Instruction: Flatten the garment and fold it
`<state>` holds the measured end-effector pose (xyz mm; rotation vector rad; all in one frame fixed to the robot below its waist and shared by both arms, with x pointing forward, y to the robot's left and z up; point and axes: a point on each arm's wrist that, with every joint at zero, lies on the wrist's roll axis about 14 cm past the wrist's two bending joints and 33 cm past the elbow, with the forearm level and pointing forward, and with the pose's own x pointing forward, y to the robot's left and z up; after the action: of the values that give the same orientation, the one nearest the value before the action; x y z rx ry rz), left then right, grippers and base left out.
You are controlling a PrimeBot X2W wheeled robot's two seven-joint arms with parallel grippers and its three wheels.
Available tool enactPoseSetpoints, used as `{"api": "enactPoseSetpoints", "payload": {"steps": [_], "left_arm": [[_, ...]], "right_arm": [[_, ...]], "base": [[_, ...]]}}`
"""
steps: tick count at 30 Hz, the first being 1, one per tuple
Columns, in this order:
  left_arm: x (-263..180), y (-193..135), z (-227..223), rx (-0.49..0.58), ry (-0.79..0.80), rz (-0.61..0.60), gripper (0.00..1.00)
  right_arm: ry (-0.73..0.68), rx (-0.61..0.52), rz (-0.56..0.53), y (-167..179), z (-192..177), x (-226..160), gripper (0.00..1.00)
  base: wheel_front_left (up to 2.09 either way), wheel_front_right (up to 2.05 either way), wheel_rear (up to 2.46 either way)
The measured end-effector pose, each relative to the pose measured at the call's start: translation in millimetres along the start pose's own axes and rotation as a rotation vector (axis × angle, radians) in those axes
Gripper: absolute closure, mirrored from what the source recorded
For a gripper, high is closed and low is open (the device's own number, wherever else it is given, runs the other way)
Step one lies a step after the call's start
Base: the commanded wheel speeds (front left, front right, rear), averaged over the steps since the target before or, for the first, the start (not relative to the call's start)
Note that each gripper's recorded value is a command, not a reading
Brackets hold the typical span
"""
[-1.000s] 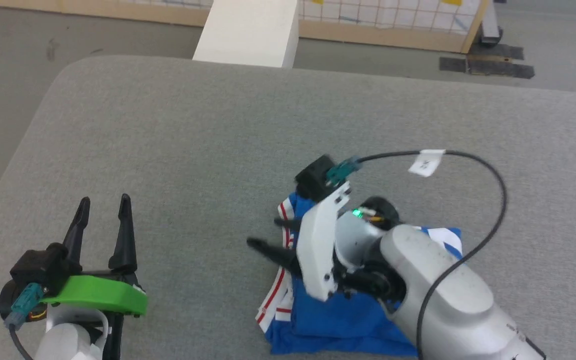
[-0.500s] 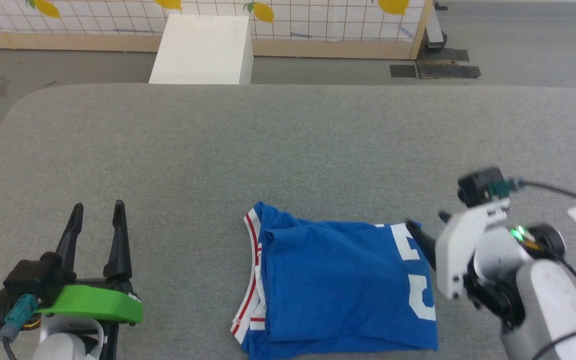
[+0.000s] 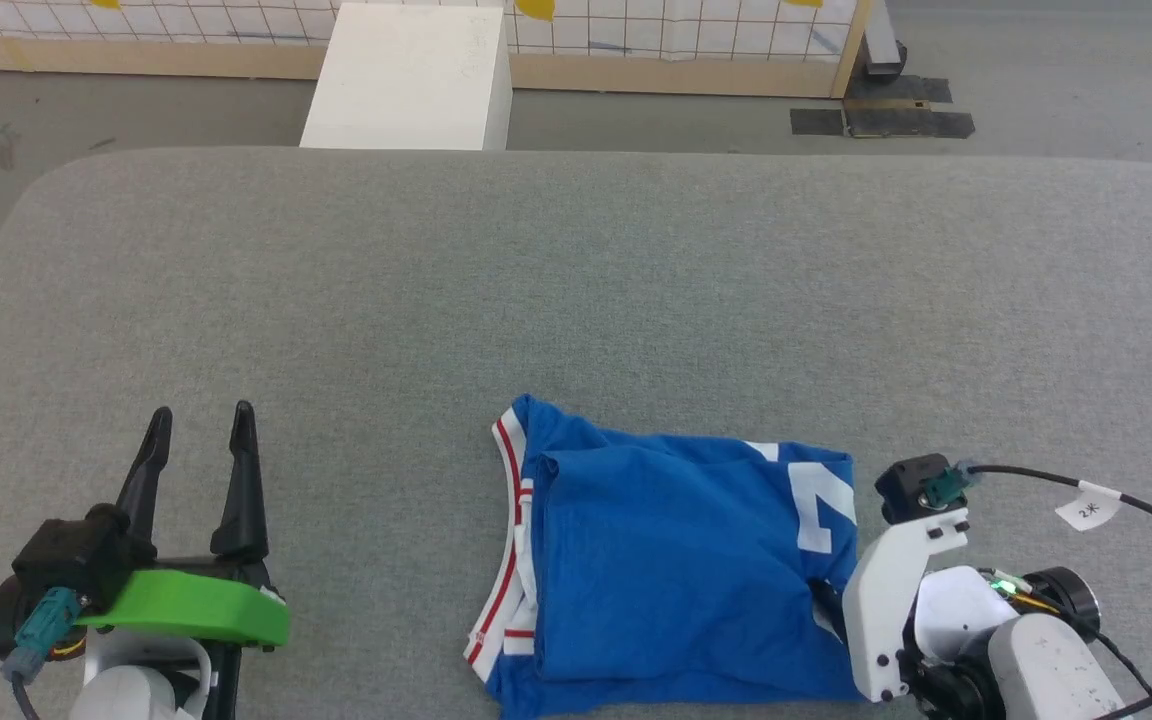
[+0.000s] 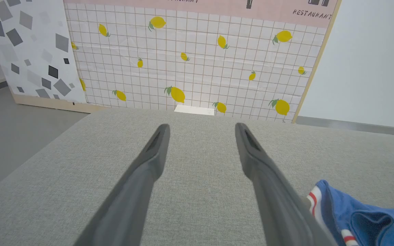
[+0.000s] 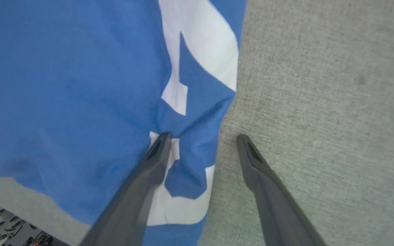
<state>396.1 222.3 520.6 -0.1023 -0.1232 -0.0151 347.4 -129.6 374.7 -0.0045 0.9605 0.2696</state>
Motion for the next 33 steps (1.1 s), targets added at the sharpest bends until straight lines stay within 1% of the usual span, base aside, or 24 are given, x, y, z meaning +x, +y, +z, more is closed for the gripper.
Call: {"api": "enactPoseSetpoints", "payload": {"steps": [1,6,8,11,13,16,19,23,26,30,33], "left_arm": [[0,0,0,0.0,0.001,0.0,0.0],[5,1,6,0.0,-0.023,0.003,0.0],[11,-1,13,-0.006,-0.049,-0.002,0.0],[20,-7,20,-0.014,-0.079,-0.019,0.0],[28,-13,25,-0.015,-0.098,-0.037,0.0],[43,-28,29,-0.018,-0.125,-0.084,0.0],[59,-45,30,-0.015,-0.138,-0.14,0.0],[82,-62,19,-0.008,-0.123,-0.196,0.0],[97,-71,3,-0.002,-0.089,-0.229,0.0],[112,-79,-21,0.008,-0.038,-0.263,0.0],[120,-77,-41,0.024,0.004,-0.269,0.0]], "right_arm": [[0.0,-0.001,0.003,1,0,1,1.0],[-0.016,-0.028,0.014,-1,10,-2,1.0],[-0.029,-0.049,0.002,-9,17,-8,1.0],[-0.056,-0.089,-0.042,-31,31,-20,1.0],[-0.07,-0.106,-0.09,-53,39,-32,1.0],[-0.088,-0.102,-0.196,-99,48,-54,1.0],[-0.115,-0.061,-0.306,-146,53,-77,1.0],[-0.087,-0.012,-0.451,-203,43,-99,1.0],[-0.066,0.034,-0.539,-238,32,-110,1.0],[-0.045,0.085,-0.652,-278,22,-120,1.0],[-0.037,0.13,-0.732,-304,17,-127,1.0]], "base": [[0.0,0.0,0.0],[0.0,0.0,0.0],[0.0,0.0,0.0],[0.0,0.0,0.0],[0.0,0.0,0.0],[0.0,0.0,0.0],[0.0,0.0,0.0],[0.0,0.0,0.0],[0.0,0.0,0.0],[0.0,0.0,0.0],[0.0,0.0,0.0]]}}
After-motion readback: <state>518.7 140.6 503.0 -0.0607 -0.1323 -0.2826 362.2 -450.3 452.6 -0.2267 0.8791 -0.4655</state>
